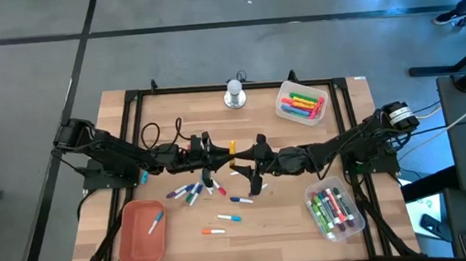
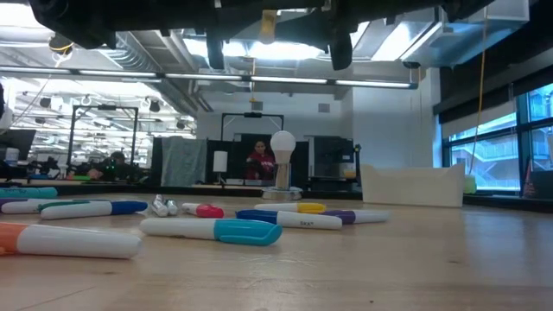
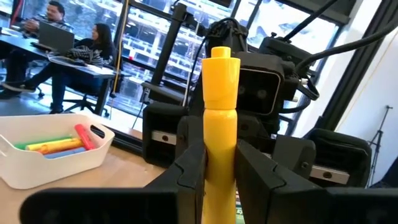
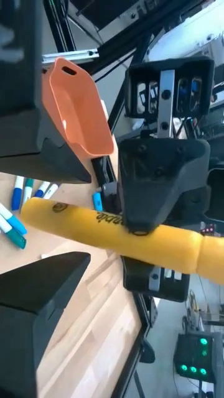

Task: Pick & Place Markers
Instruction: Put the large yellow highlighter pen into the white bin

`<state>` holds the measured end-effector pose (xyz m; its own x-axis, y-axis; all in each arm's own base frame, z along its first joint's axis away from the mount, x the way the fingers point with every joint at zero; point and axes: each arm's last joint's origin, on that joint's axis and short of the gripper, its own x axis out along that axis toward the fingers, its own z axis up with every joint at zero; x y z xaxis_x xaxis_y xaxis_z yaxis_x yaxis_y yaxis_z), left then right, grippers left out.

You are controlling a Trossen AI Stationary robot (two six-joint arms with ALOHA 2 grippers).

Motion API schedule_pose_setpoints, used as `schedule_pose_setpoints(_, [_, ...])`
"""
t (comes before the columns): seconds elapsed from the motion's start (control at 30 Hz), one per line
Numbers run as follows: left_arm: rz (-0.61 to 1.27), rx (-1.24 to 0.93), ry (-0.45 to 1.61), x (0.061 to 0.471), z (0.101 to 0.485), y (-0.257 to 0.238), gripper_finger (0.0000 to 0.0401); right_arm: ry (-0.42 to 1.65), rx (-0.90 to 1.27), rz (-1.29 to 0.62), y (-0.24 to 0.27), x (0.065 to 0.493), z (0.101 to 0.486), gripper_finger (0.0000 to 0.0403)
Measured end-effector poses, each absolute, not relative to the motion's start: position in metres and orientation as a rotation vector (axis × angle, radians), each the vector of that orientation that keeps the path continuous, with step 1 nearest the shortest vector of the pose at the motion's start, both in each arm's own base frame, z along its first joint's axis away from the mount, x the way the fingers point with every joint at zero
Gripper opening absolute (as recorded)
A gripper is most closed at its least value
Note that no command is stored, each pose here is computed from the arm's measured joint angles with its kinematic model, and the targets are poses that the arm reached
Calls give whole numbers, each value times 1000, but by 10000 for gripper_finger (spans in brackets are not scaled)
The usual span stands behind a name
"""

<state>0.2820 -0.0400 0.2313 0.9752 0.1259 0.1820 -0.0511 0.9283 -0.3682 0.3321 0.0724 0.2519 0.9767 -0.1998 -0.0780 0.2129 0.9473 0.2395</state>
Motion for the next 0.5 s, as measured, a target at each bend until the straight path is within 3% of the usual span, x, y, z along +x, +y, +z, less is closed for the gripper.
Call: schedule_pose_setpoints(0.5, [62,-319,-237,285,228,-46,59,34,241,-121,71,334,255,186])
